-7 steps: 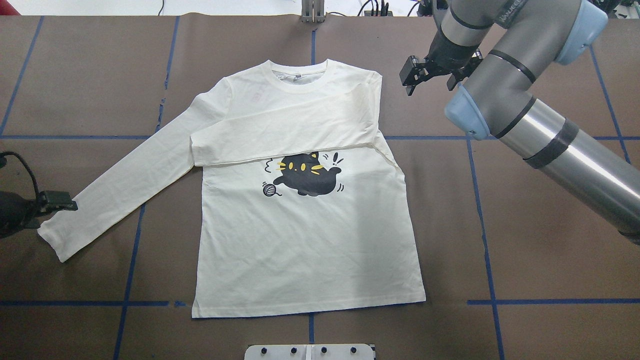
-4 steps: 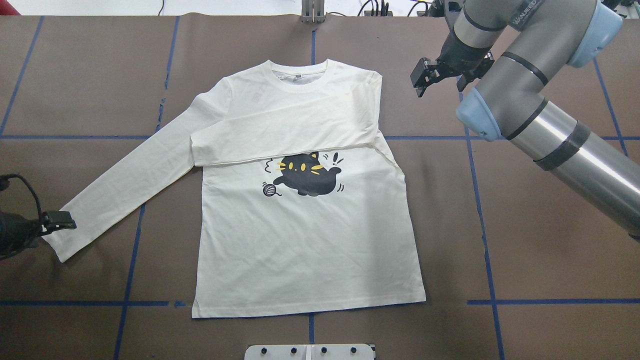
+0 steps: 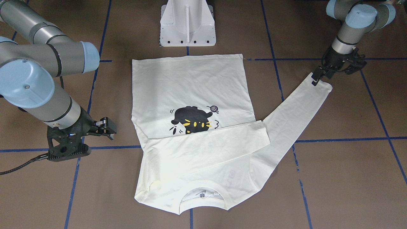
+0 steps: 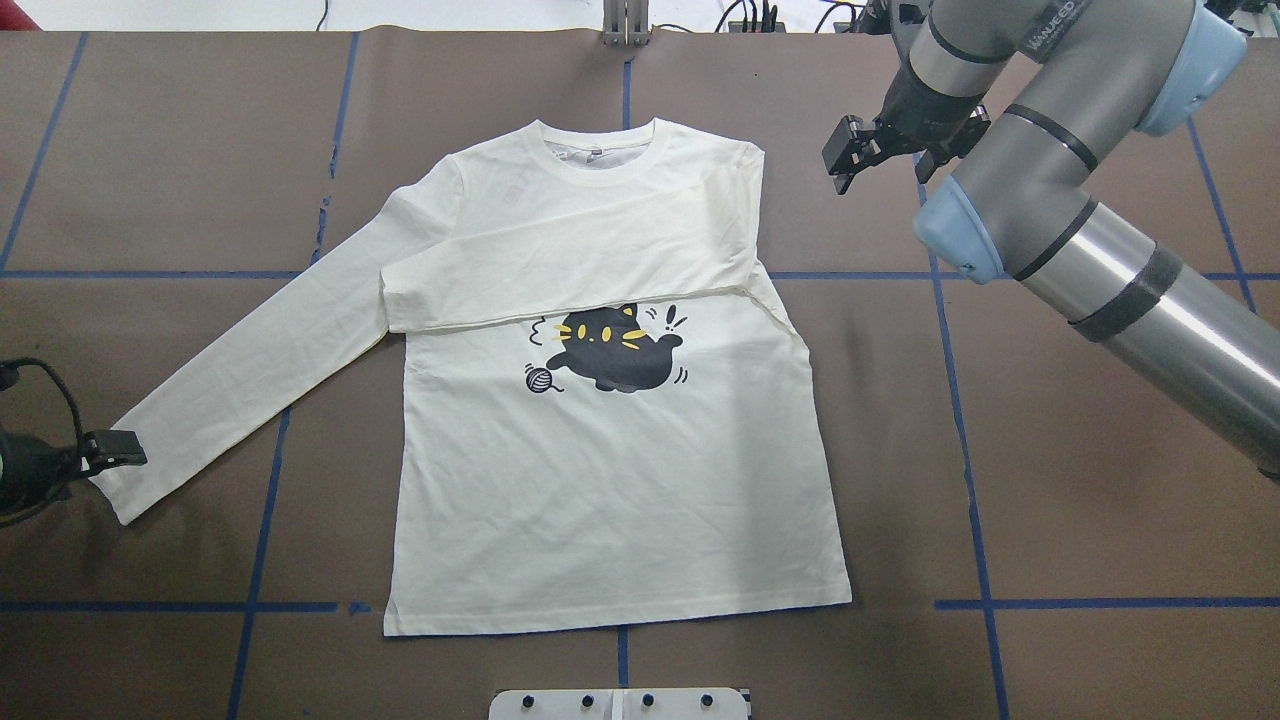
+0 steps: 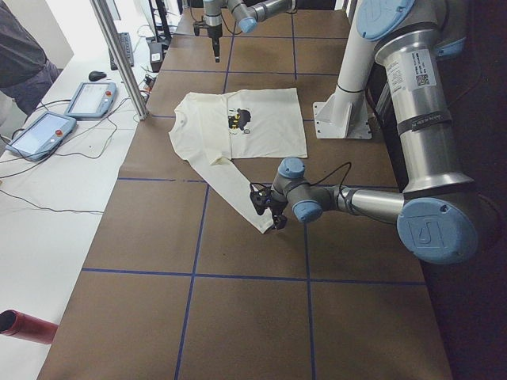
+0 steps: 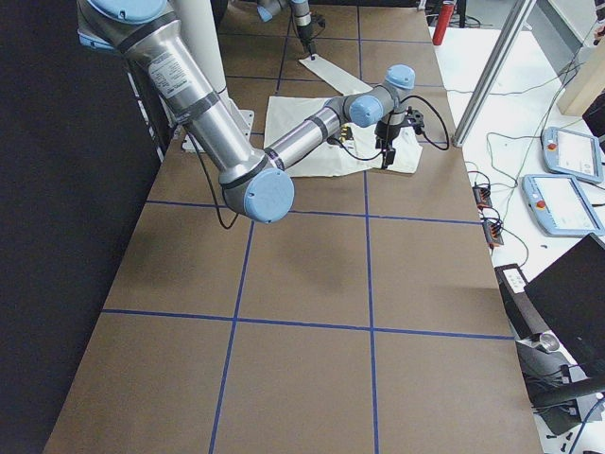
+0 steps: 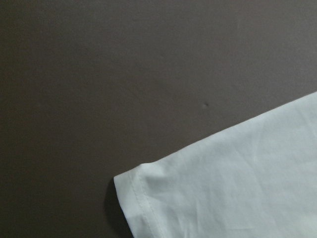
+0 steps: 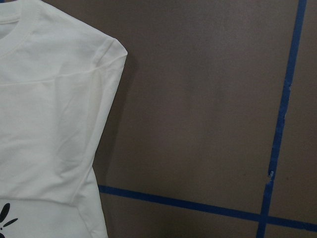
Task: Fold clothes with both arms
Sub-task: 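Release the sleeve and raise the right gripper while the left gripper reaches the other cuff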
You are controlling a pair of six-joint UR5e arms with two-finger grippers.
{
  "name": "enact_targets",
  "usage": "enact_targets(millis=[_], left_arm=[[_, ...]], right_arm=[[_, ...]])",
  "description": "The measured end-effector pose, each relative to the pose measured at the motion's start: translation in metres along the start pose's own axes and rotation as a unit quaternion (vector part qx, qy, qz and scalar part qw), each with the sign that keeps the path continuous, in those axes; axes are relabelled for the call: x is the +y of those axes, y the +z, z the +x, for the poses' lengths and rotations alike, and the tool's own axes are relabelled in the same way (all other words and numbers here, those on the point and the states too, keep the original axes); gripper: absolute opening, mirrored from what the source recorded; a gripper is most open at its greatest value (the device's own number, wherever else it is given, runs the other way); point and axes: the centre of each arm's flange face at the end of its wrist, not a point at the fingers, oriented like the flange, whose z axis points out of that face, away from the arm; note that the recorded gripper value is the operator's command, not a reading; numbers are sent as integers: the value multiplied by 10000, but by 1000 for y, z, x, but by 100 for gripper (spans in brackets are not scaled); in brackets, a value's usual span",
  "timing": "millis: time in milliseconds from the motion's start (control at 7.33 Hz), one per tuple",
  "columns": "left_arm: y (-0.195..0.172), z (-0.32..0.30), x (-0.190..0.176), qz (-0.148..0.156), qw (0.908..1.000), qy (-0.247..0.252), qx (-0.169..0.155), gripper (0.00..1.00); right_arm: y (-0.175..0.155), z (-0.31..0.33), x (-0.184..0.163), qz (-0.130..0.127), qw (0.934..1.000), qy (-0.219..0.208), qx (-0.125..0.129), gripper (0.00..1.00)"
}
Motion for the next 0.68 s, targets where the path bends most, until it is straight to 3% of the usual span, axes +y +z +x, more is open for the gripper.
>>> enact_targets(millis=[273,682], left_arm=[[6,-3,3,41,10000,43,-61,77],[7,-2,4,51,10000,49,-69,37]], right_arm=[[1,-1,0,0,10000,5,2,100],[0,-2,0,9,10000,10,-3,100]])
